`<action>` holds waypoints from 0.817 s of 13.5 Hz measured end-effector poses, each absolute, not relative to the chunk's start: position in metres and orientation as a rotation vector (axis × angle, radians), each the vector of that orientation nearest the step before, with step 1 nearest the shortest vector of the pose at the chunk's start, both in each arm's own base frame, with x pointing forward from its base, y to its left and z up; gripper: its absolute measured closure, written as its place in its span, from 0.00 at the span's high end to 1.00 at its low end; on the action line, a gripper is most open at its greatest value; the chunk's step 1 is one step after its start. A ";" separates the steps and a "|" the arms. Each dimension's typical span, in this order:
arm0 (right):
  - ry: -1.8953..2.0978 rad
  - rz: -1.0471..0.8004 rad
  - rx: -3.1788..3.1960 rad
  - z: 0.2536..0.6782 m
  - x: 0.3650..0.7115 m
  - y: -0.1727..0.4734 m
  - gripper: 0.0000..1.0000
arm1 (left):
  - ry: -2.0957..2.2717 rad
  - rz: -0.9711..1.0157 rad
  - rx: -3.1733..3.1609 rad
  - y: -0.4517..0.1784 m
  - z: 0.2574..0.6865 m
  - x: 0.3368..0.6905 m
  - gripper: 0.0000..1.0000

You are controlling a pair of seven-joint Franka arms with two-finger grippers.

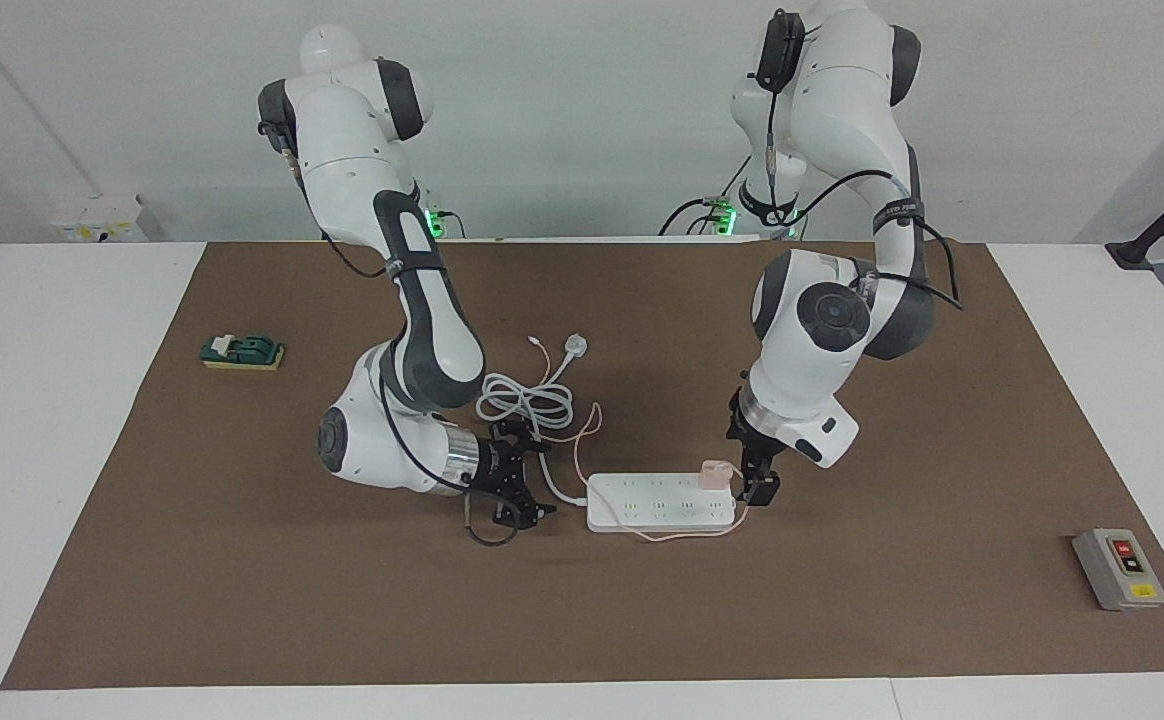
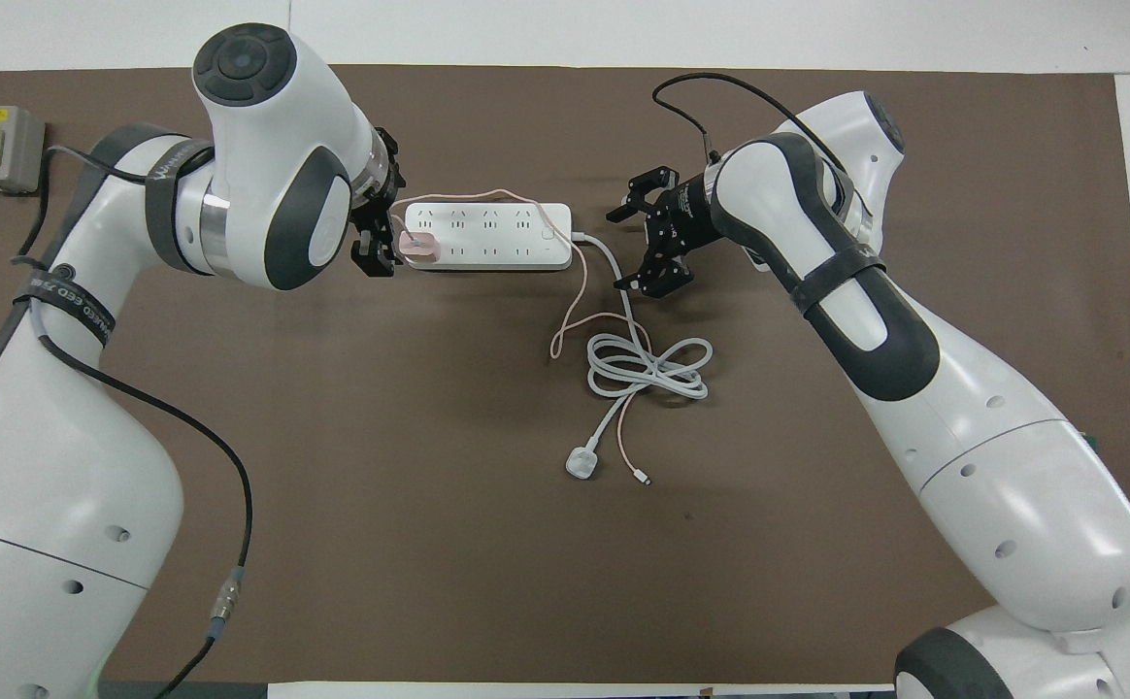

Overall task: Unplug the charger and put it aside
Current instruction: 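Grip the charger with the left gripper while the right gripper holds the strip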

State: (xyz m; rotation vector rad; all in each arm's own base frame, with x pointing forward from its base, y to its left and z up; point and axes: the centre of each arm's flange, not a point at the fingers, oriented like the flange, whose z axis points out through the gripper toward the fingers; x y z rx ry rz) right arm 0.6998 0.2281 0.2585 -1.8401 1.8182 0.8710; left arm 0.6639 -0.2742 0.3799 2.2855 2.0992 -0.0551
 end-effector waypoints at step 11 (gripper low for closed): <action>1.837 0.772 -1.790 0.264 0.710 0.291 1.00 | 2.146 -0.019 2.275 -0.291 0.335 0.646 0.87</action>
